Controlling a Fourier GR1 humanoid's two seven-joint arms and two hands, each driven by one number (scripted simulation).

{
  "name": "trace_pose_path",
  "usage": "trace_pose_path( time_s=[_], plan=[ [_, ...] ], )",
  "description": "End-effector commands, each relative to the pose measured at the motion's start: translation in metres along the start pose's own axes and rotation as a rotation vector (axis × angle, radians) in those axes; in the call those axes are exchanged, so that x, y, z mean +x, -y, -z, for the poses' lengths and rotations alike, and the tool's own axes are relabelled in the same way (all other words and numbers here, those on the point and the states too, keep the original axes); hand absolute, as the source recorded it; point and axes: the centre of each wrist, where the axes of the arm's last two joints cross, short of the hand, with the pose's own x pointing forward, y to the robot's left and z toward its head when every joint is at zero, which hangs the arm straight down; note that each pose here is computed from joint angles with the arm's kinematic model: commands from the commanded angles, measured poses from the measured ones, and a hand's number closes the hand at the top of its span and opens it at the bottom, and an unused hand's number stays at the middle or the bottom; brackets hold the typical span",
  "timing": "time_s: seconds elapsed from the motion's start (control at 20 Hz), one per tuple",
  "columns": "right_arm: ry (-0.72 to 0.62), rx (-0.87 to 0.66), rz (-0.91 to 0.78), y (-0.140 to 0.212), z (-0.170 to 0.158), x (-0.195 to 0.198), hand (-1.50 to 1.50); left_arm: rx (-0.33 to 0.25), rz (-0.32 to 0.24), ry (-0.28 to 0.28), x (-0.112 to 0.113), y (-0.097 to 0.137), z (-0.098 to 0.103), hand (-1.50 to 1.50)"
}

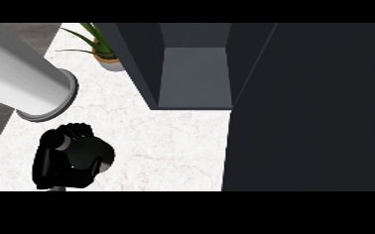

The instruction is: Pick up the wine, place it into the cabinet and close the cabinet

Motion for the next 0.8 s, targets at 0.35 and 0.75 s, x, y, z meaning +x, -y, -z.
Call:
trace_pose_path(
  time_s=[0.35, 0.75],
  plan=[
    [0.065, 0.030, 0.081, -0.008, -0.010, 0.014, -1.50, -0.095, -0.076, -0.005, 0.077, 0.082, 0.043, 1.50],
    [0.045, 0.055, 0.057, 0.000, 0.003, 0.003, -1.50, -0.173, -0.110, -0.044, 0.118, 0.127, 0.057, 1.50]
  ],
)
